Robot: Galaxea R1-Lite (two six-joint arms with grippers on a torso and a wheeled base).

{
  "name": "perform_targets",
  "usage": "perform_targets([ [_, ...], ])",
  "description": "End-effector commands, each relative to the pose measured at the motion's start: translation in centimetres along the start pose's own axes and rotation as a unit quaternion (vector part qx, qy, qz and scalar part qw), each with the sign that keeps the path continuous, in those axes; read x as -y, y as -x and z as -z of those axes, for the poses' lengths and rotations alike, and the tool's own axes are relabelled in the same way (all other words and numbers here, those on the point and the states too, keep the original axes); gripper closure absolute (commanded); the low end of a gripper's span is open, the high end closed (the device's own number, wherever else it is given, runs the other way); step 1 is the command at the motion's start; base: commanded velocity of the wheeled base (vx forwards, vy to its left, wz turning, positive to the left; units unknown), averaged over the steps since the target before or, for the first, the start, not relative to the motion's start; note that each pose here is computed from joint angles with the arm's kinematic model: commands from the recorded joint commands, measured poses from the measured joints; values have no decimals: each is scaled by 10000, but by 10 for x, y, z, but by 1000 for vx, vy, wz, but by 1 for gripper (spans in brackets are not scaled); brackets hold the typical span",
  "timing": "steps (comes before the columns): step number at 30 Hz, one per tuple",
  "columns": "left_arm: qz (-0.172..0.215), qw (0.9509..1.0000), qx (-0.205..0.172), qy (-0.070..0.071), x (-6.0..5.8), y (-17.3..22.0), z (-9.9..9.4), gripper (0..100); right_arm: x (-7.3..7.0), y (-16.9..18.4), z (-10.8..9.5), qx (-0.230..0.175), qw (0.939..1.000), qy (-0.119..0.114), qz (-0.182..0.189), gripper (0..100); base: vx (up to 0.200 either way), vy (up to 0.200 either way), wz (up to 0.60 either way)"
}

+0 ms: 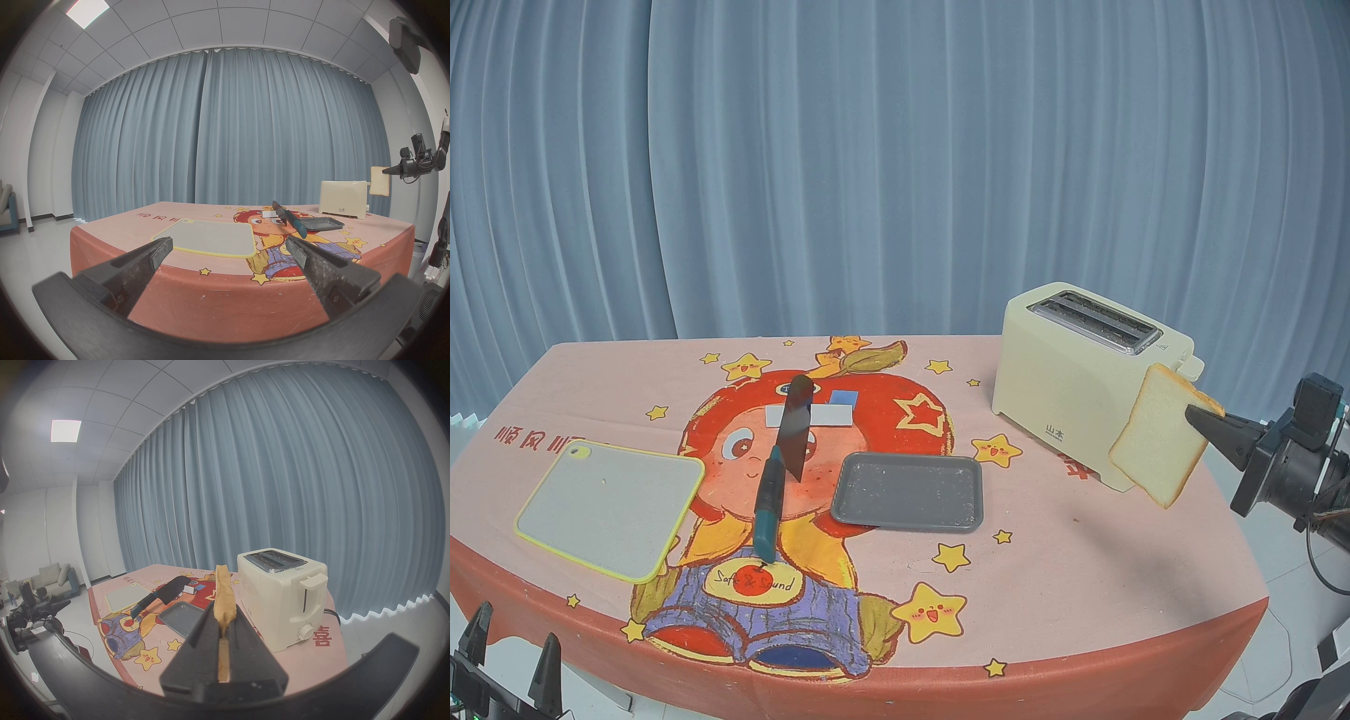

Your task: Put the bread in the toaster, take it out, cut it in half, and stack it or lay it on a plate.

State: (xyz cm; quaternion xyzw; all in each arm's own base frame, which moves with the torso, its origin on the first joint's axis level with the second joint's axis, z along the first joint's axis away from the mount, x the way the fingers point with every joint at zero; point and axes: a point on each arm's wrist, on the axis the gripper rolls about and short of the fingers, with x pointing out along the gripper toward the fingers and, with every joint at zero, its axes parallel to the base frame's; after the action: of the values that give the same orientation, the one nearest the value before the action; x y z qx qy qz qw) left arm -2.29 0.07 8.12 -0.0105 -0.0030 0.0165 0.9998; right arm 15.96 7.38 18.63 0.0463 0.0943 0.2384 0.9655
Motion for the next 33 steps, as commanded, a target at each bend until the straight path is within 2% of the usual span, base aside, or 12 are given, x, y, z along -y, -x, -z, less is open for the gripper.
perform_targets([
  [1,-5,10000,-52,1,0,-1,5,0,0,-1,1,-31,10000,3,-2,100,0,0,0],
  [13,-5,10000,-52,1,0,-1,5,0,1,-4,8,-192,9998,8,10,100,0,0,0],
  [33,-5,10000,-52,1,0,-1,5,0,-3,-1,7,-144,9998,45,-95,100,0,0,0],
])
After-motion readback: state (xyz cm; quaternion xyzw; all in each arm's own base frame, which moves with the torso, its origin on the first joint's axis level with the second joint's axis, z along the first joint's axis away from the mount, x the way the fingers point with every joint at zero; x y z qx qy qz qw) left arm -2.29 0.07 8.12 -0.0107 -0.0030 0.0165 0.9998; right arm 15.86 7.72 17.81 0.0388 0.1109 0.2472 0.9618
